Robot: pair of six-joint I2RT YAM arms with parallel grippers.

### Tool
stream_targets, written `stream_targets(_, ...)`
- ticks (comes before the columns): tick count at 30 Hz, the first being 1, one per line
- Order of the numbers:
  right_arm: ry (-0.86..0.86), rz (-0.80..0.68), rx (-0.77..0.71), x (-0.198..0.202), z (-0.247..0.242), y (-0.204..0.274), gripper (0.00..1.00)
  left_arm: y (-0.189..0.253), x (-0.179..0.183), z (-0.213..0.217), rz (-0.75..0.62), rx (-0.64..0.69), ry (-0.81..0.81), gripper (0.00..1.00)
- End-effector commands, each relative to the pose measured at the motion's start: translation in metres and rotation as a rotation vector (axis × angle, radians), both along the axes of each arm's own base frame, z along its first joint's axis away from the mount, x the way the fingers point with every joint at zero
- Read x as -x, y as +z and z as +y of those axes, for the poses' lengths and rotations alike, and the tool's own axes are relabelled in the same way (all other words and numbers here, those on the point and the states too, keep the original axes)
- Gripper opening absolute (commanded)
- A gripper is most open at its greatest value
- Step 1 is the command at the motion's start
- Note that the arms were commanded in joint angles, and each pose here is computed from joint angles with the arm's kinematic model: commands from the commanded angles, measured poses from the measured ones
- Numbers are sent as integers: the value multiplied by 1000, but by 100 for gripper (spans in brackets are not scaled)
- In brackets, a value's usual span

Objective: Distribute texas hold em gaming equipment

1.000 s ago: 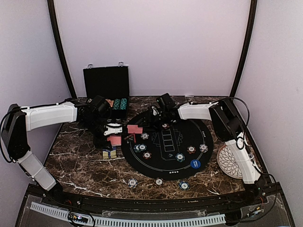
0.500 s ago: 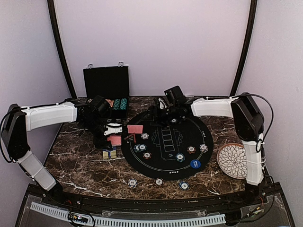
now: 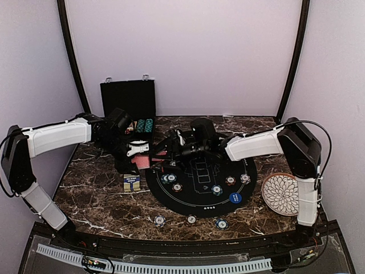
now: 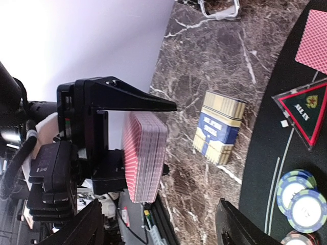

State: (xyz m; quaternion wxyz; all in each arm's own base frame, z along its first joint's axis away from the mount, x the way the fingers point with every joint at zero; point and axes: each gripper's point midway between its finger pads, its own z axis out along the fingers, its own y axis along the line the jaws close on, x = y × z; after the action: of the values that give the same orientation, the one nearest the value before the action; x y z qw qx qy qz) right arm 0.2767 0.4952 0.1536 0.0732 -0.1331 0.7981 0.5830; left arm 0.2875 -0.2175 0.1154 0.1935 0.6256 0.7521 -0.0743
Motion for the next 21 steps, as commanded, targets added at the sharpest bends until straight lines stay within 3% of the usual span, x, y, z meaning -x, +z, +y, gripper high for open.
stream_targets(1, 38, 6, -137, 7, 12, 24, 76, 22, 4, -5, -3, 47, 5, 0)
stream_targets(21, 78, 99, -248, 12, 39, 20, 72, 30, 2, -10, 1, 73, 3, 0)
